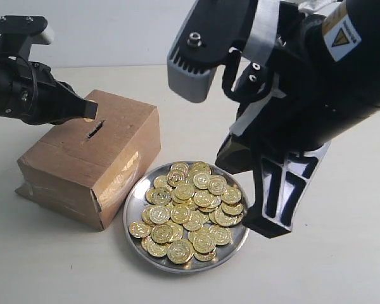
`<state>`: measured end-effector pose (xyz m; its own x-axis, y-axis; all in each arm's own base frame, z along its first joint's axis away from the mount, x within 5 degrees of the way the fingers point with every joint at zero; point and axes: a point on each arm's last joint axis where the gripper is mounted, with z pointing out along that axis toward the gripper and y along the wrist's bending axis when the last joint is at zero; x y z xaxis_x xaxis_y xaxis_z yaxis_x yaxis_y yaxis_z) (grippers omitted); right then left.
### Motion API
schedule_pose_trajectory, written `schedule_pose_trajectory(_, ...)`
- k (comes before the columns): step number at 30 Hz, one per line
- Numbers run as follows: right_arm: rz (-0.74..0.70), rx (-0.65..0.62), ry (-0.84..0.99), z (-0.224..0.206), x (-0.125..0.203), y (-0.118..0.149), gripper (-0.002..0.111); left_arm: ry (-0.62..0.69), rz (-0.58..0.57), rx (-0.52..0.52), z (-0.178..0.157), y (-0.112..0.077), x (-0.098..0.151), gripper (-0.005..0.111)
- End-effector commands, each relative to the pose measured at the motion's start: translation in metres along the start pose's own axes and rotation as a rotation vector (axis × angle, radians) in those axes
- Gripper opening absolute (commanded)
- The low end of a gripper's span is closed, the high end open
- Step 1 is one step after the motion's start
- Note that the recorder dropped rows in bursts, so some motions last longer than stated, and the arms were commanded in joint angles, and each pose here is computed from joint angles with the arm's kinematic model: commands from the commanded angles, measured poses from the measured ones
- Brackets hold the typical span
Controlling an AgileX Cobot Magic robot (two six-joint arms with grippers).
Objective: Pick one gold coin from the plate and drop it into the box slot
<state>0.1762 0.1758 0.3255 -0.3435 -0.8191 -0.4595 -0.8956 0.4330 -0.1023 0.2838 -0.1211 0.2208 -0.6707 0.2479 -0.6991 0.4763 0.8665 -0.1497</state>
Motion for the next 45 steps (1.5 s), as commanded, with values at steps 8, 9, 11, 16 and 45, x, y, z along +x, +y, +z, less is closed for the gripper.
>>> schedule_pose_trajectory(8, 0.011, -0.001, -0.021, -0.003, -0.002, 0.0, 0.0, 0.041, 0.043, -0.006, 0.012, 0.003, 0.005, 0.0)
schedule_pose_trajectory(9, 0.011, -0.001, -0.021, -0.003, -0.002, 0.0, 0.0, 0.043, 0.05, -0.006, 0.012, 0.003, 0.006, 0.0)
schedule_pose_trajectory(11, 0.011, -0.001, -0.021, -0.003, -0.002, 0.0, 0.0, 0.054, 0.055, 0.001, 0.015, 0.001, 0.007, 0.0)
schedule_pose_trajectory(16, 0.011, -0.001, -0.021, -0.003, -0.002, 0.0, 0.0, 0.086, 0.081, 0.004, 0.025, -0.001, 0.013, 0.0)
schedule_pose_trajectory(45, 0.012, 0.037, -0.108, -0.004, -0.01, -0.003, 0.0, -0.12, 0.13, 0.103, -0.058, -0.028, -0.032, 0.017)
